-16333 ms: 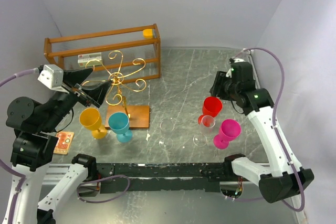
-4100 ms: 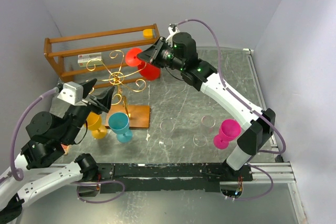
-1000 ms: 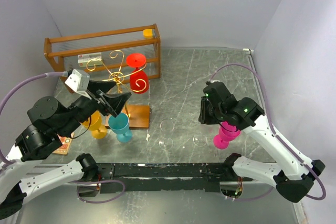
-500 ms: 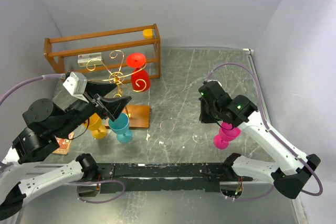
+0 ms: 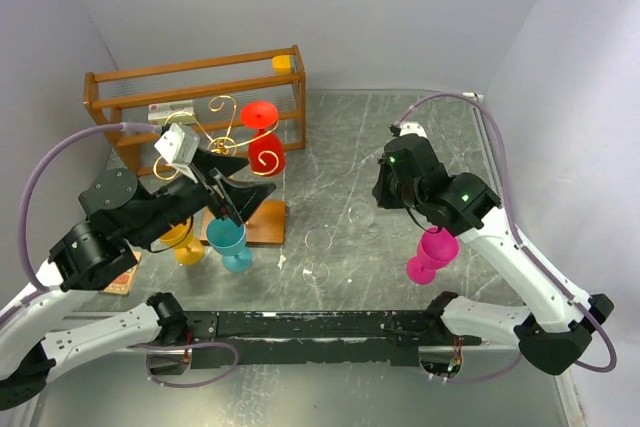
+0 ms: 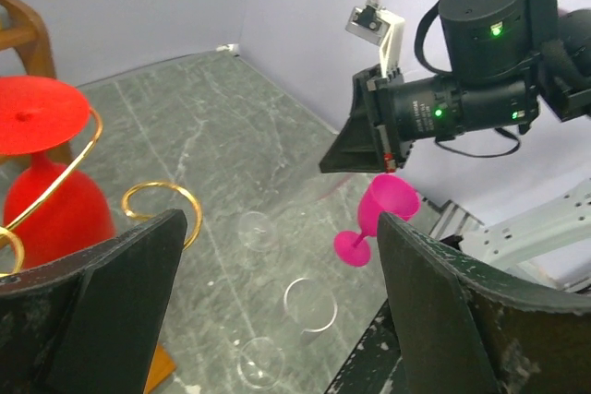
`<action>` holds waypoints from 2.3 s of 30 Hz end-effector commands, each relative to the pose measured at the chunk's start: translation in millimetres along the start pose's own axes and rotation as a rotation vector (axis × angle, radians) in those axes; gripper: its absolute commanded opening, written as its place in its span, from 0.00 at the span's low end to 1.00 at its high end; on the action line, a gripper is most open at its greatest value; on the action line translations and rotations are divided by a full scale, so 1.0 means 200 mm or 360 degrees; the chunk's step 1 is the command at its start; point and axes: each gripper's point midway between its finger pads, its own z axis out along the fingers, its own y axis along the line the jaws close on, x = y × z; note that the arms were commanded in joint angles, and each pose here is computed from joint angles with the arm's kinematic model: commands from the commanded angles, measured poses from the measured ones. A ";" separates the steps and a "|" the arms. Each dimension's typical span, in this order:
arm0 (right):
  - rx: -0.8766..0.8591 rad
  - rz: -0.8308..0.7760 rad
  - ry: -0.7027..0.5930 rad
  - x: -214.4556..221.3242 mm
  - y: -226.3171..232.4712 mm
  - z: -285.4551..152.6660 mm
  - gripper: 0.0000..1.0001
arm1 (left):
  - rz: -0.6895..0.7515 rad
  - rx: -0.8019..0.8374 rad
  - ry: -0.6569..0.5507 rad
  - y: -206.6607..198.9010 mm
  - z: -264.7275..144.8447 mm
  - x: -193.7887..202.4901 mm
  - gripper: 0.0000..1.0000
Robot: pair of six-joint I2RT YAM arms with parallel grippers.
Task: Place the wine glass upside down on the wine glass rack
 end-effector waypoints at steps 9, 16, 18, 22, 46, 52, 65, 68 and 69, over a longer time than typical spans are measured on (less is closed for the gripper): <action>-0.0305 0.0276 -0.0788 -0.51 0.13 -0.22 0.00 | -0.0345 0.0400 0.0013 -0.30 0.25 -0.13 0.92; -0.0434 0.0525 -0.1071 -0.64 0.11 -0.41 0.00 | -0.0617 0.0165 0.0043 -0.23 0.52 -0.12 0.91; -0.0457 0.0596 -0.1126 -0.65 0.08 -0.46 0.00 | -0.0726 0.0091 0.0045 -0.20 0.60 -0.10 0.91; -0.0523 0.0725 -0.1248 -0.67 0.04 -0.56 0.00 | -0.0944 0.0013 0.0018 -0.17 0.72 -0.08 0.91; -0.1244 0.0929 -0.1427 -0.68 0.18 -0.95 0.00 | -0.1554 -0.0003 -0.0422 -0.11 1.08 -0.28 0.76; -0.1342 0.1026 -0.1385 -0.61 0.18 -0.93 0.00 | -0.1543 -0.0105 -0.0533 -0.04 1.07 -0.36 0.57; -0.1347 0.1137 -0.1401 -0.60 0.13 -0.97 0.00 | -0.1567 -0.0086 -0.0708 0.01 0.99 -0.44 0.47; -0.1333 0.1147 -0.1413 -0.60 0.11 -0.97 0.00 | -0.1559 -0.0088 -0.0742 0.02 0.97 -0.45 0.41; -0.1326 0.1144 -0.1408 -0.60 0.12 -0.97 0.00 | -0.1560 -0.0086 -0.0742 0.02 0.97 -0.45 0.39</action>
